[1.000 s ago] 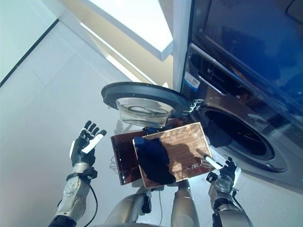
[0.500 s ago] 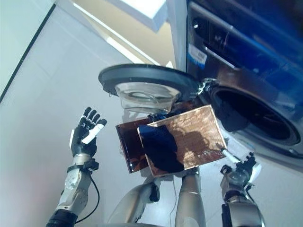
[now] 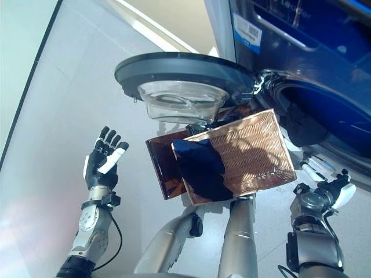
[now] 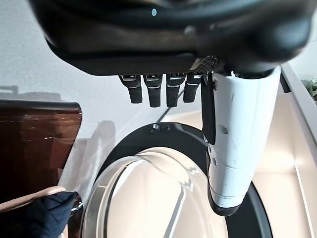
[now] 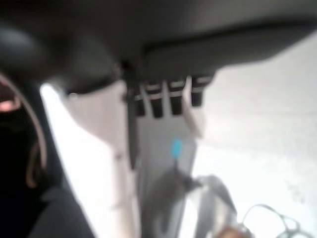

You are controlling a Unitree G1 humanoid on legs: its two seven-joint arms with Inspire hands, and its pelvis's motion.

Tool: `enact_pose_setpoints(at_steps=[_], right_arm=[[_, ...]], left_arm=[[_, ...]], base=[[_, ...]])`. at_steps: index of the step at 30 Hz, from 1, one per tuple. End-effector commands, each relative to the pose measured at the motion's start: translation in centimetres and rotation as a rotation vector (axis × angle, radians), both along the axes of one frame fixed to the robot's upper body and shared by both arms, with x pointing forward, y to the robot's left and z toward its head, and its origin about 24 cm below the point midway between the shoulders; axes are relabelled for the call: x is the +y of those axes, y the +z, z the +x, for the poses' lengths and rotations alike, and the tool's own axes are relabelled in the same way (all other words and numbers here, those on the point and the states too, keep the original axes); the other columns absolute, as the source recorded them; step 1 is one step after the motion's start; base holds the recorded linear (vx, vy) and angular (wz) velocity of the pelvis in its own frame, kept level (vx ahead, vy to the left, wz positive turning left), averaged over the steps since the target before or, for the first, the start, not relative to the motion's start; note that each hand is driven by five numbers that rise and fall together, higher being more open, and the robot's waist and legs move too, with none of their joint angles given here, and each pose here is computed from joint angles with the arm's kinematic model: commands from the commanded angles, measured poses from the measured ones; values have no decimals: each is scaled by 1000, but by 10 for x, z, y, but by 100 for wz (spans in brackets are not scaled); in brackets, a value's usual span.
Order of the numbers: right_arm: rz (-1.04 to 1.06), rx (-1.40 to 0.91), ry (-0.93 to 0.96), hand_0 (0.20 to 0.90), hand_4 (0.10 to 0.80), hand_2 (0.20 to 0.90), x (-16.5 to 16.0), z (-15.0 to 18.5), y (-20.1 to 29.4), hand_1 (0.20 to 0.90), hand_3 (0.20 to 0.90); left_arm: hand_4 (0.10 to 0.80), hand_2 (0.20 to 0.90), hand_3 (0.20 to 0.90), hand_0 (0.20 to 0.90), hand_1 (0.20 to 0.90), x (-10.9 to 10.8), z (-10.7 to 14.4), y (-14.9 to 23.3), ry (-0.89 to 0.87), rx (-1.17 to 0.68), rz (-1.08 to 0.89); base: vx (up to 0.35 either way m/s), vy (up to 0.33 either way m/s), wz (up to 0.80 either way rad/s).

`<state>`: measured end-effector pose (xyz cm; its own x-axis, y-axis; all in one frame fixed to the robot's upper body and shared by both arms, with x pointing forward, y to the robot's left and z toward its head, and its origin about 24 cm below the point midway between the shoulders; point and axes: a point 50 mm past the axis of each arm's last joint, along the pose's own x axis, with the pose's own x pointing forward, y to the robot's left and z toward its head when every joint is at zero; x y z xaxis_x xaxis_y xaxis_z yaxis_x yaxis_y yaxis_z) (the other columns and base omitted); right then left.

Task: Pick up the clothes and place them into the washing machine

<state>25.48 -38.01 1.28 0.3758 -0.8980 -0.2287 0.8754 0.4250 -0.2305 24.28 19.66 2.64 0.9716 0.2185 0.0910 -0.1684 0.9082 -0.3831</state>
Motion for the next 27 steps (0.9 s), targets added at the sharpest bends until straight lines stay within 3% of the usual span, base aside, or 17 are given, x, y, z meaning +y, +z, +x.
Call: enact_pose_setpoints(at_steps=[1,10,26,27], right_arm=[[-121,-30,-75,900,800,900,-24,-5,28,900,900],[-209,-209,-30,900,800,900,-11,34,76,900,900],[-350,-445,12,900,800,900,14,65,146,900,900],[-348,-456,28,521,529,521,17,68,148,521,521]], left_arm=[[800,900,900,900,900,17,-1,42,94,-234,2],[800,900,900,900,900,17,1,61,126,-318,-44],[800,900,900,900,900,20,1,81,173,-413,-75],[800,900,900,900,900,20,1,81,172,-417,-76]], base=[[0,0,0],[4,12,-3],[11,-14,7],[-2,-31,10]])
